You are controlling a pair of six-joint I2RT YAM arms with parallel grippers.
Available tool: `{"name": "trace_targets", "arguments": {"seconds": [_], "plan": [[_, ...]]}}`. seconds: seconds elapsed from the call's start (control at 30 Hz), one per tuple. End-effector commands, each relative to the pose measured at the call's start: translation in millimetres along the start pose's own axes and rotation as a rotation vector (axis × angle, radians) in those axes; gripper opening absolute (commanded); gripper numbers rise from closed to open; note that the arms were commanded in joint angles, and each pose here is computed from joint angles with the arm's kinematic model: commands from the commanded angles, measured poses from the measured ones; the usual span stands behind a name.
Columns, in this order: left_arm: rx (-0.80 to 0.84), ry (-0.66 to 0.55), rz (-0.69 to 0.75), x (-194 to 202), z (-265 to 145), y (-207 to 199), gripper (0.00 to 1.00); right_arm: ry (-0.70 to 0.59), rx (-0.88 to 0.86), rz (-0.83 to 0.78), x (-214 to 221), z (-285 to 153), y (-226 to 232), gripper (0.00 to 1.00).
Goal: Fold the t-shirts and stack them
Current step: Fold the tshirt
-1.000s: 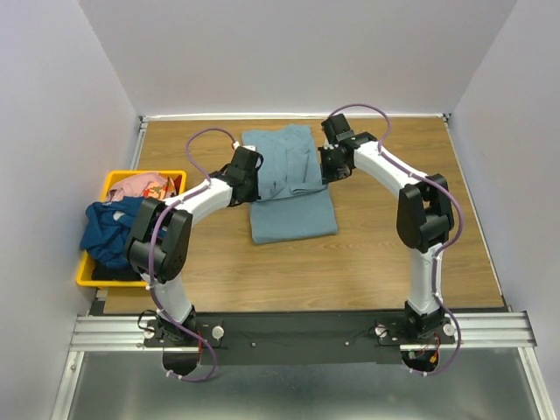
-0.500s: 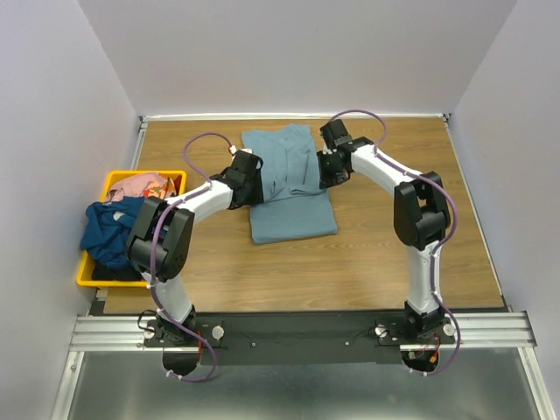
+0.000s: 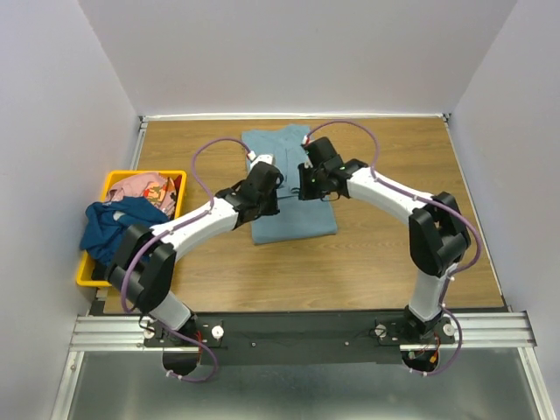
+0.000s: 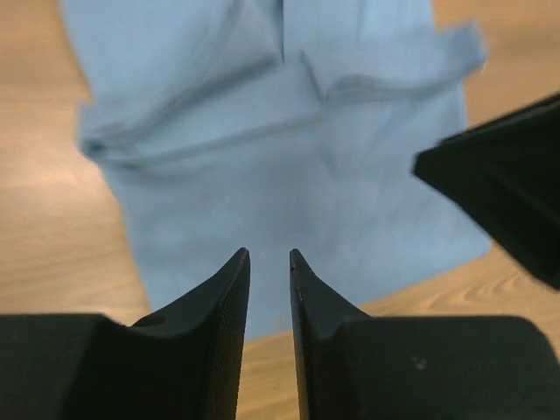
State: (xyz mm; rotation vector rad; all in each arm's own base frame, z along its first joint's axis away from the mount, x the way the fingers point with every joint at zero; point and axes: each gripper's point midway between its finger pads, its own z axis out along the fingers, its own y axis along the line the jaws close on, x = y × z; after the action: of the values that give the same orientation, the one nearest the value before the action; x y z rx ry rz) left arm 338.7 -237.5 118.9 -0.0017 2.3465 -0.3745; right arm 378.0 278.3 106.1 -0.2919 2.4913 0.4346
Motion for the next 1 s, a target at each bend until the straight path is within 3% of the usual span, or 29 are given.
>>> {"name": "trace_targets", "arguments": {"seconds": [0.0,0.2,0.37,0.63,0.77,0.8,0.87,0.9,0.97], "plan": [[0.008,0.184,-0.005,57.6,20.1,7.3,0.29,0.018,-0.071,0.029,20.7,29.1,22.2,0.25],[0.041,0.295,0.018,87.5,32.7,5.7,0.26,0.028,-0.072,0.042,23.9,63.0,23.3,0.25],[0.048,0.344,0.027,102.5,32.9,8.9,0.26,-0.022,-0.02,0.002,0.5,84.9,17.3,0.25],[0.046,0.319,0.023,100.2,23.7,13.6,0.25,-0.205,0.034,0.0,-95.8,107.9,-6.8,0.26],[0.079,0.233,0.004,75.7,15.0,10.2,0.25,-0.229,-0.064,0.057,-121.9,84.7,-9.2,0.27],[0.116,0.157,-0.031,51.7,8.2,9.2,0.26,-0.225,-0.082,0.087,-121.8,70.8,-16.5,0.29],[0.172,0.098,-0.097,40.2,0.2,14.2,0.26,-0.197,-0.154,0.113,-113.8,56.3,-17.1,0.3],[0.23,-0.029,-0.147,4.6,-7.3,16.4,0.26,-0.19,-0.238,0.128,-112.5,48.8,-14.6,0.3],[0.287,-0.082,-0.191,-3.0,-11.5,21.1,0.27,-0.156,-0.328,0.189,-88.0,36.2,-14.3,0.32]]}}
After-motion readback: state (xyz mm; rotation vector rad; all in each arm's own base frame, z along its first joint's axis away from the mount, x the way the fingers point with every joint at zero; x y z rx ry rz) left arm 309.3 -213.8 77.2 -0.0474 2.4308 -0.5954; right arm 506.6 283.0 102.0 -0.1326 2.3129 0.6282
